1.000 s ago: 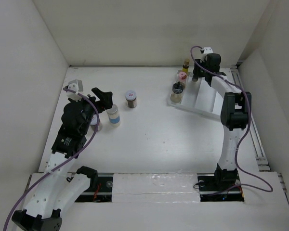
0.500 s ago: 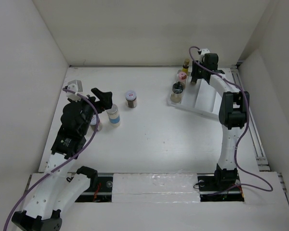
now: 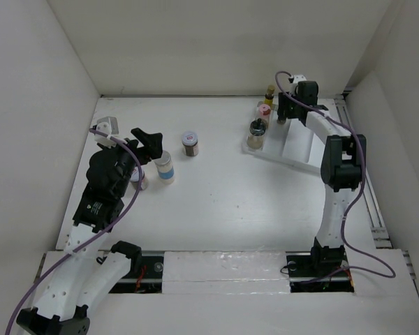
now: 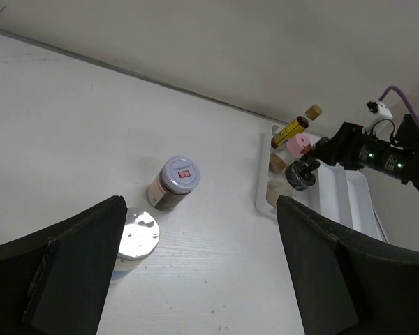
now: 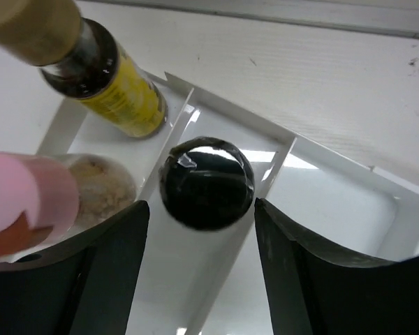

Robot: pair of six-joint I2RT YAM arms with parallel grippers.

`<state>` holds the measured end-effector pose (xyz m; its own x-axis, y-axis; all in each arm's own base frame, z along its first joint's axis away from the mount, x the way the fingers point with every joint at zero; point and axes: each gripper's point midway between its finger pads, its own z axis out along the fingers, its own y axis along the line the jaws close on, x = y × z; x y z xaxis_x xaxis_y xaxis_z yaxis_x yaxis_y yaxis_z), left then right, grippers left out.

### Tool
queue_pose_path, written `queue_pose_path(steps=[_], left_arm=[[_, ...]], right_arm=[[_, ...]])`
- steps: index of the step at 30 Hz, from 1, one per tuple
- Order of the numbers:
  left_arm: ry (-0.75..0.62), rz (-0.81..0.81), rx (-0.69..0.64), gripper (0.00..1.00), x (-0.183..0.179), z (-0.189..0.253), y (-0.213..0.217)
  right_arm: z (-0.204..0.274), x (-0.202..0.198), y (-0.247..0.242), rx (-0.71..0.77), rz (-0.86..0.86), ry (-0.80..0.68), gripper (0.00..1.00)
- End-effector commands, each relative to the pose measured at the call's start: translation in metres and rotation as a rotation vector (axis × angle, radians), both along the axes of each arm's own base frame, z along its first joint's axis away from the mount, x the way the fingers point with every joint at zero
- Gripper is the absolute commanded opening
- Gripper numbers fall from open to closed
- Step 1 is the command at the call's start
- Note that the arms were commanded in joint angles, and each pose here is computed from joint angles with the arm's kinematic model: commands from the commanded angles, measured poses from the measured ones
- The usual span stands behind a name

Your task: Organize the condiment bottles

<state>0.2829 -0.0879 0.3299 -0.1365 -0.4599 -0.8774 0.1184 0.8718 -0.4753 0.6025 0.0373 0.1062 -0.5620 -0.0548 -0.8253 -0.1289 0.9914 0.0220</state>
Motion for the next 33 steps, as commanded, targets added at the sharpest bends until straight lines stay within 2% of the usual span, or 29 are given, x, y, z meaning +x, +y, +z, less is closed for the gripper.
queue_pose_path(steps=[1,2,6,9,10,11,12,14,17,18,22,25,29,30,33], left_arm=[[-0.064,-0.008,-0.005,0.85,-0.002,0.016,0.000],[-0.064,-0.008,-0.005,0.85,-0.002,0.016,0.000],[-0.073,0.004,-0.007,0.85,-0.003,0.019,0.003],[-0.064,0.015,-0.004,0.85,-0.003,0.016,0.005],[-0.074,0.041,-0.006,0.85,-0.004,0.019,0.010],[-0.074,0.050,-0.006,0.85,-0.004,0.019,0.012],[-0.063,0.050,-0.012,0.85,-0.004,0.017,0.012],[-0.062,0.063,-0.020,0.85,-0.004,0.017,0.013],[-0.079,0.072,-0.027,0.86,-0.008,0.022,0.016],[-0.079,0.083,-0.026,0.86,-0.007,0.022,0.018],[-0.095,0.094,-0.032,0.86,-0.013,0.026,0.022],[-0.115,0.107,-0.040,0.86,-0.015,0.032,0.025],[-0.125,0.107,-0.044,0.86,-0.018,0.034,0.026],[-0.126,0.107,-0.035,0.86,-0.018,0.034,0.027],[-0.126,0.107,-0.035,0.86,-0.020,0.034,0.027]], right_arm=[[0.101,-0.006,-0.008,0.004,-0.025,-0.214,0.68],[0.133,-0.015,-0.004,0.000,-0.012,-0.272,0.68],[0.182,-0.045,0.030,0.018,0.093,-0.389,0.68],[0.186,-0.081,0.105,0.093,0.365,-0.415,0.76],[0.191,-0.097,0.137,0.144,0.502,-0.432,0.80],[0.180,-0.117,0.178,0.180,0.618,-0.409,0.92],[0.183,-0.133,0.201,0.195,0.704,-0.424,0.95],[0.187,-0.173,0.265,0.215,0.894,-0.444,1.00],[0.167,-0.206,0.318,0.213,1.035,-0.416,1.00],[0.167,-0.230,0.347,0.225,1.115,-0.418,1.00],[0.156,-0.257,0.406,0.226,1.222,-0.416,1.00],[0.127,-0.263,0.433,0.202,1.242,-0.361,1.00],[0.112,-0.255,0.459,0.205,1.262,-0.353,1.00],[0.092,-0.256,0.467,0.195,1.267,-0.312,1.00],[0.076,-0.244,0.482,0.185,1.244,-0.302,1.00]])
